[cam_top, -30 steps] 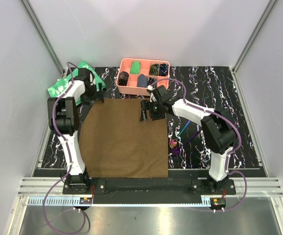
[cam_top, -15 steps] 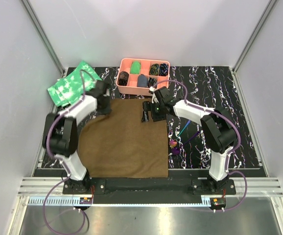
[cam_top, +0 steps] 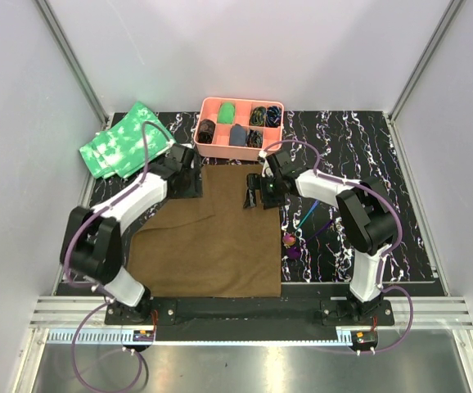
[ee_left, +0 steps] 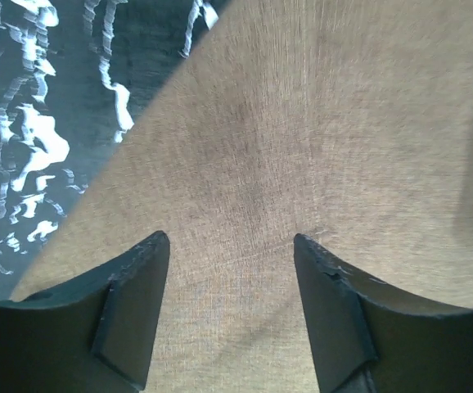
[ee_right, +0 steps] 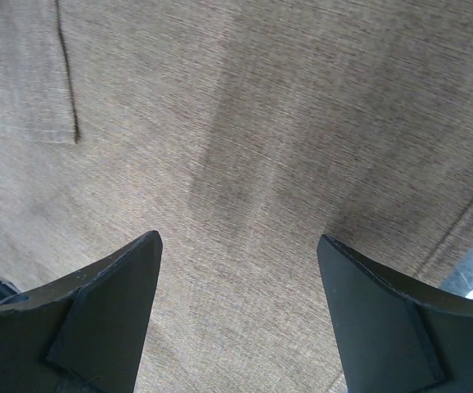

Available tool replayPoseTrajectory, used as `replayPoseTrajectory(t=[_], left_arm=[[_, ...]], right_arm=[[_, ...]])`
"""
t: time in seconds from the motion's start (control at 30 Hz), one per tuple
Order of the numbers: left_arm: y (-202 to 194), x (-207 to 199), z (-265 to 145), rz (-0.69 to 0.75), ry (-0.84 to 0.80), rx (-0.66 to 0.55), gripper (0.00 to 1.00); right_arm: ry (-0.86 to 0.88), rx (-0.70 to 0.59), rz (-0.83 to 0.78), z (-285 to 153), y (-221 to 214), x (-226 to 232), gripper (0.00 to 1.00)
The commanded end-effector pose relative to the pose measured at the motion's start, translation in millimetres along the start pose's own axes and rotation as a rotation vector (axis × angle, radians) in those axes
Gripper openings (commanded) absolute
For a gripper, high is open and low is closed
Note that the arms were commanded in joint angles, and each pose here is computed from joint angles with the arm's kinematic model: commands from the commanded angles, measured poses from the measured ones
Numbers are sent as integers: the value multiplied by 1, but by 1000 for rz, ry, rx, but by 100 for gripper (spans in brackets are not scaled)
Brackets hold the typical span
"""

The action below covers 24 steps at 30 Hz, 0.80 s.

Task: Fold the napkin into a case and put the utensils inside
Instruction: Flatten out the crumpled napkin at the center of the board.

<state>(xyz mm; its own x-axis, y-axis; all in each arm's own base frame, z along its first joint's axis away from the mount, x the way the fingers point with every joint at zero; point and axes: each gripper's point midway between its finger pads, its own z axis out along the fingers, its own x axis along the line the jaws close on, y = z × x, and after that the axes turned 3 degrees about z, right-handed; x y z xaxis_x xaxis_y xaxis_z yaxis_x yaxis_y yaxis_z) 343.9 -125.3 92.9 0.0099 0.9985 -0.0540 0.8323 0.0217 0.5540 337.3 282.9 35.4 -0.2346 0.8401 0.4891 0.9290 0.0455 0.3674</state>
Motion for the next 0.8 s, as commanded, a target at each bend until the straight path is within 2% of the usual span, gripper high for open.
replayPoseTrajectory(t=[0.0, 0.07, 0.27, 0.5, 0.7, 0.77], left_arm=[[-6, -37, 22, 99, -145, 79, 60], [-18, -50, 30, 146, -141, 105, 50], [-37, -59, 45, 158, -87, 135, 34], [-42, -73, 52, 180, -77, 128, 30], [-57, -71, 66, 175, -46, 175, 30], [-56, -69, 68, 176, -35, 172, 23]], right_arm=[[57, -35, -12, -4, 10, 13, 86], [55, -37, -11, -4, 10, 12, 86], [55, -25, -2, -2, 4, 9, 86], [55, -20, 4, 0, 0, 6, 86], [56, -24, 1, -2, 0, 6, 86], [55, -23, 0, -2, -1, 5, 86]])
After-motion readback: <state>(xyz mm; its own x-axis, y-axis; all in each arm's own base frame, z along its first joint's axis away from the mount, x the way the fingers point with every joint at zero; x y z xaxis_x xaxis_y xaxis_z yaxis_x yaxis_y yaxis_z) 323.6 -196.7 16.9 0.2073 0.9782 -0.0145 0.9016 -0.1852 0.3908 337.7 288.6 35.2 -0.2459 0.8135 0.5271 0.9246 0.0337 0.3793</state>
